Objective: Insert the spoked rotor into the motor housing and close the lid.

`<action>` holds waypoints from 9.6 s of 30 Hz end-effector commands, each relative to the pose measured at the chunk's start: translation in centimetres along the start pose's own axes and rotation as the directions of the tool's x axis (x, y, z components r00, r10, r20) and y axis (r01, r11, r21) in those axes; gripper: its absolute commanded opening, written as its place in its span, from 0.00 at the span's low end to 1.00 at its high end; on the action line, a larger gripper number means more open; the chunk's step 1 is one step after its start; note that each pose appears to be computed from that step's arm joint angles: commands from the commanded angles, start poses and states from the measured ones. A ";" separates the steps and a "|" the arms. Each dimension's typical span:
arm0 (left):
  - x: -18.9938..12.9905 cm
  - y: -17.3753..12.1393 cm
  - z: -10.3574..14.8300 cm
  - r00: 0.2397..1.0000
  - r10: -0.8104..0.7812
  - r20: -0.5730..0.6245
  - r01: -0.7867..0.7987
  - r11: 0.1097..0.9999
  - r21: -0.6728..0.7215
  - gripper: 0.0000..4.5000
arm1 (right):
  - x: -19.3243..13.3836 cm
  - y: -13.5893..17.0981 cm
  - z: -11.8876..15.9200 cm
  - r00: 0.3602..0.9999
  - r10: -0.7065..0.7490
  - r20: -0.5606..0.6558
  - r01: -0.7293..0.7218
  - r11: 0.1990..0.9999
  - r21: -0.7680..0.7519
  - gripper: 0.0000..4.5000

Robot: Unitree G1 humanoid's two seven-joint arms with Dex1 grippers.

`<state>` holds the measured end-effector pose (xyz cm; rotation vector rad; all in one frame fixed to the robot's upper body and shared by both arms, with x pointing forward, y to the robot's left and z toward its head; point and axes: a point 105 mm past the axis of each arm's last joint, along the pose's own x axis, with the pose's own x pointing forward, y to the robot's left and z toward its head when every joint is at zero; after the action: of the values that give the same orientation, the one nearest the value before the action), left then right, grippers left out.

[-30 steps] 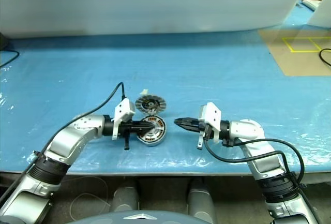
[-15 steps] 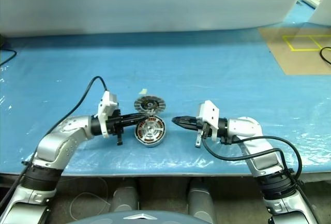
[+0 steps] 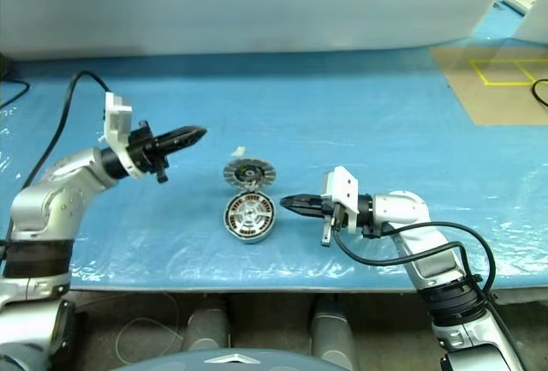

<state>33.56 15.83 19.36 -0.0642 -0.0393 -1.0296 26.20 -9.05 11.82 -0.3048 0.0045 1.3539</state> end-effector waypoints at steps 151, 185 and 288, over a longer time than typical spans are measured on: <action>-4.5 -7.5 -8.8 0.976 -0.108 -0.190 0.115 0.993 0.022 0.00 | 5.9 -1.2 0.3 0.999 0.051 -0.006 -0.050 0.993 0.104 0.99; -5.5 -7.5 -10.2 0.988 0.075 -0.136 -0.064 0.994 0.084 0.00 | 8.7 0.1 -2.6 0.989 0.041 -0.143 -0.023 0.992 0.124 0.79; 0.2 -6.0 -13.5 0.925 -0.018 -0.378 0.051 0.996 0.079 0.00 | 4.5 -3.3 0.1 0.990 -0.141 0.005 0.130 0.920 0.369 0.99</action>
<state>29.11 11.92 7.80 0.2137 0.2000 -1.0413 30.62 -5.29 10.23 -0.0313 0.2395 1.1804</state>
